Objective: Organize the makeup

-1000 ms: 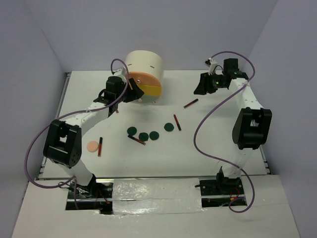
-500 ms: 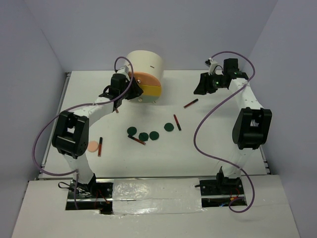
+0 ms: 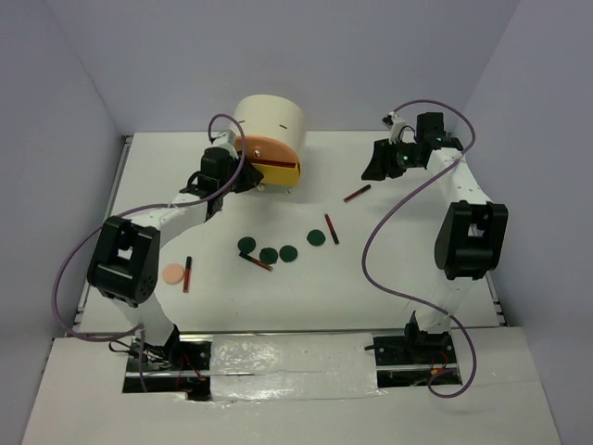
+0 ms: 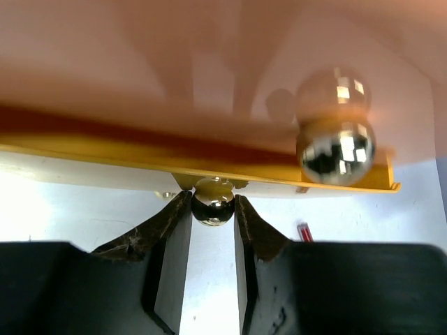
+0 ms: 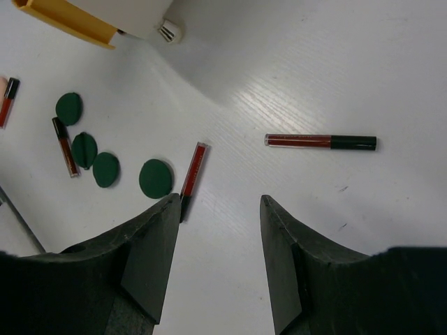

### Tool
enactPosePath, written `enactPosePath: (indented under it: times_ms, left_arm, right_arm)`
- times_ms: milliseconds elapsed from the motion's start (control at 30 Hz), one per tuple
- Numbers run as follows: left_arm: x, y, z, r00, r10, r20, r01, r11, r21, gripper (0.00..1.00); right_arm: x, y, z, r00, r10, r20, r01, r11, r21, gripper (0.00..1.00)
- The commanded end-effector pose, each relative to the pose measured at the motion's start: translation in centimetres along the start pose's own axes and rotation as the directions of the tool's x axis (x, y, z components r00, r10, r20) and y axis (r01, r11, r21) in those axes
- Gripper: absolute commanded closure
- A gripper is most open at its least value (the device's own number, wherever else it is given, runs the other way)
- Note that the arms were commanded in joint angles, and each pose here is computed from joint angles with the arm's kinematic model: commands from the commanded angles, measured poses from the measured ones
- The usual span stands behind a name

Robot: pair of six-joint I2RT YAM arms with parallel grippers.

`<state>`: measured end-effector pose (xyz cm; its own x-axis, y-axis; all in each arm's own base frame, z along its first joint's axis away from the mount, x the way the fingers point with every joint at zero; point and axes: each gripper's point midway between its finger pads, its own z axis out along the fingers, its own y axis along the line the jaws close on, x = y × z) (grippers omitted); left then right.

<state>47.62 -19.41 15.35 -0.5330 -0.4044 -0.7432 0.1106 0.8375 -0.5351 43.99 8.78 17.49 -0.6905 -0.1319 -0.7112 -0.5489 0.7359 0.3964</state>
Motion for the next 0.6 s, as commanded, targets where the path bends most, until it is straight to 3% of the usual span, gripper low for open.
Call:
enactPosePath:
  times_ms: [0,333,367,400,500,567]
  left_arm:
    - [-0.3,-1.1,-2.4,1.000,0.019,0.024,-0.021,0.998,0.063,0.71]
    - [1.7,-1.6,-8.1,0.999,0.017,0.030,-0.021,0.993,0.116,0.68]
    - [2.1,-1.3,-8.2,1.000,0.015,0.022,-0.017,0.994,0.109,0.64]
    - [2.2,-1.3,-8.3,1.000,0.014,0.022,-0.016,0.994,0.107,0.52]
    - [2.0,-1.3,-8.3,1.000,0.006,0.025,-0.008,0.995,0.102,0.30]
    - [1.5,-1.5,-8.3,0.999,0.002,0.038,-0.006,0.995,0.104,0.25]
  right_arm:
    - [-0.2,1.7,-0.9,1.000,-0.028,0.012,0.028,1.000,-0.007,0.43]
    - [0.9,2.0,-1.1,1.000,-0.010,0.009,0.010,1.000,0.005,0.43]
    - [1.0,1.8,-1.0,1.000,-0.005,0.004,0.005,1.000,0.014,0.42]
    - [1.1,1.6,-1.0,1.000,0.013,0.002,-0.013,1.000,0.027,0.42]
    - [1.3,0.7,-0.5,0.999,0.040,-0.011,-0.039,0.995,0.090,0.39]
    - [1.2,0.3,-0.1,0.996,0.094,-0.007,-0.092,0.989,0.114,0.33]
